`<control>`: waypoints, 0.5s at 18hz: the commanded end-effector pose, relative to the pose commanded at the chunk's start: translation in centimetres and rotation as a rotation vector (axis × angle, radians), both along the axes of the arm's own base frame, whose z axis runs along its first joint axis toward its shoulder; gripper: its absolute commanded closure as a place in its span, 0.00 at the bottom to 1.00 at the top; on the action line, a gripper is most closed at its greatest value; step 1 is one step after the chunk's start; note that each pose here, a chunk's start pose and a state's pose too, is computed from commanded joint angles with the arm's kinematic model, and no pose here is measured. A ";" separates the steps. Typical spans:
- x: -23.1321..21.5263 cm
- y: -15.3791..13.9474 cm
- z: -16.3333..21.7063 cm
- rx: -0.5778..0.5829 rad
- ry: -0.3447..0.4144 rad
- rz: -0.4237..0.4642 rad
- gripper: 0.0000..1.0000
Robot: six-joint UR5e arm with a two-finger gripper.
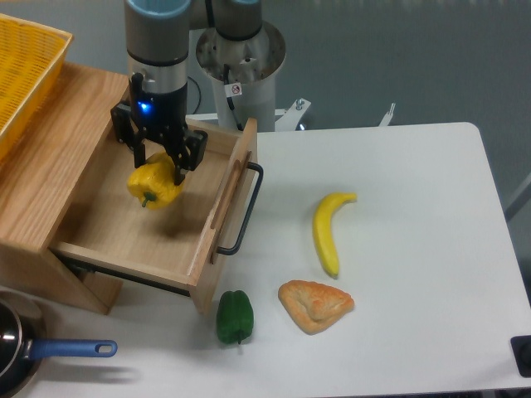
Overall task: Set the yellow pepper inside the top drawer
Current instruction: 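Lower the yellow pepper into the drawer bottom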
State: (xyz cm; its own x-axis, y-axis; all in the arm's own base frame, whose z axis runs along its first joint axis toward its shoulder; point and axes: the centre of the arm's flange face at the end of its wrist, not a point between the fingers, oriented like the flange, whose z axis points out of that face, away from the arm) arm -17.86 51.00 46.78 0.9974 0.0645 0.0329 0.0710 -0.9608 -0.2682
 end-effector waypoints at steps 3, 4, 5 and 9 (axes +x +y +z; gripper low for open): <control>-0.2 0.3 -0.6 -0.013 0.000 0.000 0.50; -0.3 0.3 -0.7 -0.018 0.002 0.001 0.50; -0.3 0.3 -0.8 -0.022 0.005 0.002 0.50; -0.5 0.6 -1.6 -0.040 0.005 0.006 0.49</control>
